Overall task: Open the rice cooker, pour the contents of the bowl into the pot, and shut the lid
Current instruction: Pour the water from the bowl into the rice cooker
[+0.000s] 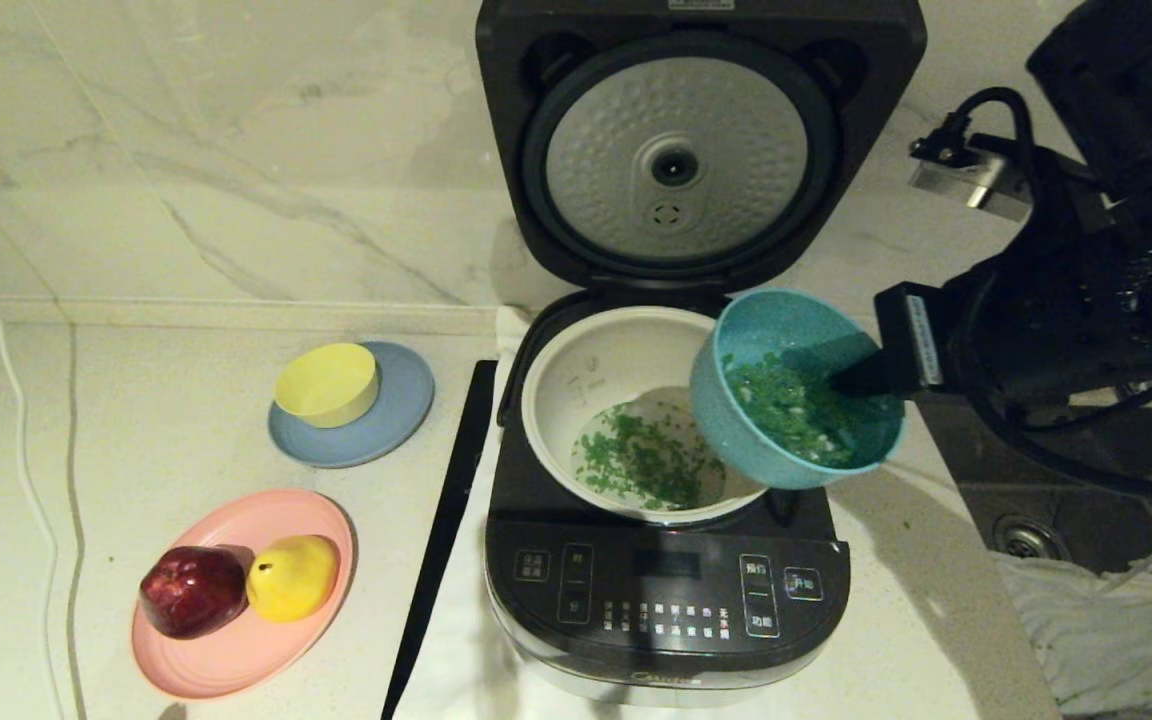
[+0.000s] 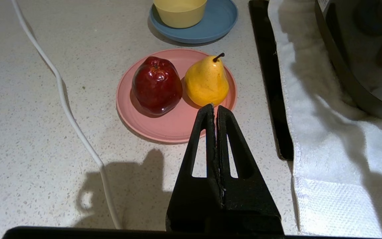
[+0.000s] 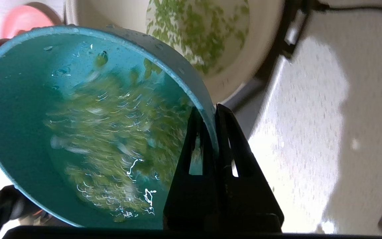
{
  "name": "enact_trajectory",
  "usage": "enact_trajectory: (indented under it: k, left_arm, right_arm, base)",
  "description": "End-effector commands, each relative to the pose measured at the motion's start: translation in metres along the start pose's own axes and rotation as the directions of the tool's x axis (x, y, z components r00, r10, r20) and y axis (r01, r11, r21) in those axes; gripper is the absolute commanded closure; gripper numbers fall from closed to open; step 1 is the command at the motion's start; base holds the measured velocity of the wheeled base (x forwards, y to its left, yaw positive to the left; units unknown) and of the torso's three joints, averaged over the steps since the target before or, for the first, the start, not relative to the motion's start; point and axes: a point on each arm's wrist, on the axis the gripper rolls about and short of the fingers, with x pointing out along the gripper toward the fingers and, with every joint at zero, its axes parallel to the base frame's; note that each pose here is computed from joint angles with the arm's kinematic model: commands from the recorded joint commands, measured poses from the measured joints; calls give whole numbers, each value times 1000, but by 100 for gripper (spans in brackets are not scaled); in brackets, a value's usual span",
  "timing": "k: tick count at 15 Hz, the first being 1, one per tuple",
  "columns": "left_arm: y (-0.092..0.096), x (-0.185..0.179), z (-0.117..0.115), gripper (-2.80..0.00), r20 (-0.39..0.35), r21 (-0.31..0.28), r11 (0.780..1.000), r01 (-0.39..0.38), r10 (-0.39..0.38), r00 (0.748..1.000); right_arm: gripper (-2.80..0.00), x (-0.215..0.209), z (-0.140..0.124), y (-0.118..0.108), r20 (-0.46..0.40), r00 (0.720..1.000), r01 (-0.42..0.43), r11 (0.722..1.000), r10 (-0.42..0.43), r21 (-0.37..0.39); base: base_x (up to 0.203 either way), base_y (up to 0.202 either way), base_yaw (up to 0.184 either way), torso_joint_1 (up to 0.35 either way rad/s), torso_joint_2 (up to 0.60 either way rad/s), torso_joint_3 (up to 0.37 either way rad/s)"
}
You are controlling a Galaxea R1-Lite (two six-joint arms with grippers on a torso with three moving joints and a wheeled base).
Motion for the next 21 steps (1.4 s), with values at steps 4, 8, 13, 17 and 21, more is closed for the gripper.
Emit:
enact_trajectory:
  k: [4,8,13,17,21]
  left_arm:
    - [0,1,-2,0,-7,0,1000,0,0,1000]
    - [0,1,-2,0,-7,0,1000,0,0,1000]
    - [0,1,-2,0,-7,0,1000,0,0,1000]
    - [0,1,-2,0,-7,0,1000,0,0,1000]
    - [0,1,-2,0,-7,0,1000,0,0,1000]
  right_arm:
    - [0,50,6,36,22,995,95,995,-94,-39]
    - [0,68,10,48,83,982,171,985,-169,-17]
    - [0,93,12,61,209,942,261,964,-264,42]
    - [0,101,16,65,301,898,310,947,-321,84]
    - [0,111,7,71,373,861,327,938,-345,113]
  base:
    - [0,0,0,0,0,0]
    - [0,0,0,0,0,0]
    - [0,0,0,0,0,0]
    - [0,0,0,0,0,0]
    - [0,0,0,0,0,0]
